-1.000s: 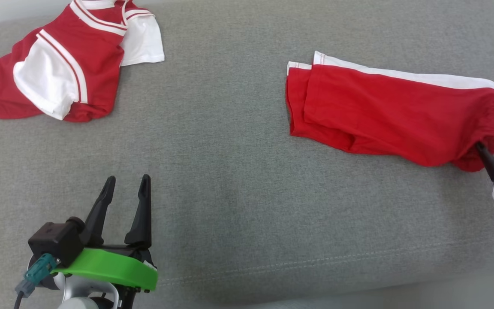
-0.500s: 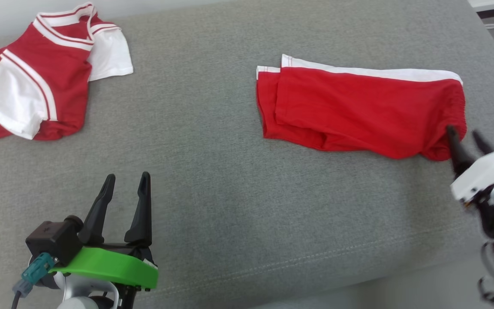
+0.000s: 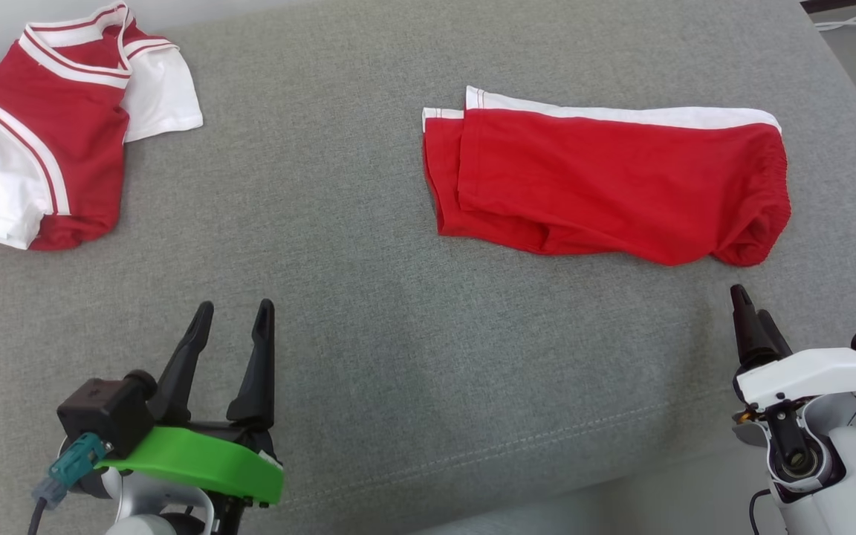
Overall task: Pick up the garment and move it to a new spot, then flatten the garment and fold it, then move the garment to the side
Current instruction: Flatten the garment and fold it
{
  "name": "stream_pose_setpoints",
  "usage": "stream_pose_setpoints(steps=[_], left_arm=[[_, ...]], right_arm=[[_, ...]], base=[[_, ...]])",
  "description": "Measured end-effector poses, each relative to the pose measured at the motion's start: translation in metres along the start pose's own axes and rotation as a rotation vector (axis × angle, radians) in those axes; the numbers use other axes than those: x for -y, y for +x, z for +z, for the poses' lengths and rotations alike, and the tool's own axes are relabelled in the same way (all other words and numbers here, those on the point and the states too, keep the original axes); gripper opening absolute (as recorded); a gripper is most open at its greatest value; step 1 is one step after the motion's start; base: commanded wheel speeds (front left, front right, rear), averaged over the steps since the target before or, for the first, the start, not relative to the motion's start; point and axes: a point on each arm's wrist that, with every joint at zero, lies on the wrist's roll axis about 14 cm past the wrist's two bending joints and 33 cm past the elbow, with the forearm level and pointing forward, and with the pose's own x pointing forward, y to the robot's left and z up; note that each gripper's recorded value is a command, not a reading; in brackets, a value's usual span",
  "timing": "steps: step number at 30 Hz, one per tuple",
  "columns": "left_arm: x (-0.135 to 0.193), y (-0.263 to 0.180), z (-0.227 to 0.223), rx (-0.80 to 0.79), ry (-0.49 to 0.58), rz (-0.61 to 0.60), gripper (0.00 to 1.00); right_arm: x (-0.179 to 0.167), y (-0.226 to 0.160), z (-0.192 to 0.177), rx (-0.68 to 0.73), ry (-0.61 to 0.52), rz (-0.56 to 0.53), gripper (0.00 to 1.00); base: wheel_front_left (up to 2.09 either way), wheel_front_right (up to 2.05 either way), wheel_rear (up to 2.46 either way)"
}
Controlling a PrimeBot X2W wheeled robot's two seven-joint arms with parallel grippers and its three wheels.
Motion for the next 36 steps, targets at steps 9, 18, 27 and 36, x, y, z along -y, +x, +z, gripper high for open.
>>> stream_pose_setpoints(steps=[9, 18, 27, 36], left_arm=[[0.003, -0.001, -0.007, -0.028, -0.005, -0.006, 1.0], [-0.004, -0.002, -0.007, -0.031, 0.012, 0.018, 1.0], [-0.016, -0.005, -0.006, -0.031, 0.021, 0.054, 1.0], [-0.031, -0.006, -0.005, -0.034, 0.033, 0.099, 1.0]], right_arm=[[-0.009, 0.012, 0.012, 0.048, 0.115, 0.009, 1.0], [-0.025, 0.032, 0.009, 0.021, 0.109, 0.035, 1.0], [-0.027, 0.056, 0.012, 0.018, 0.211, 0.006, 1.0], [-0.022, 0.063, -0.013, -0.049, 0.257, -0.037, 1.0]], base=[[0.0, 0.0, 0.0], [0.0, 0.0, 0.0], [0.0, 0.0, 0.0], [0.0, 0.0, 0.0]])
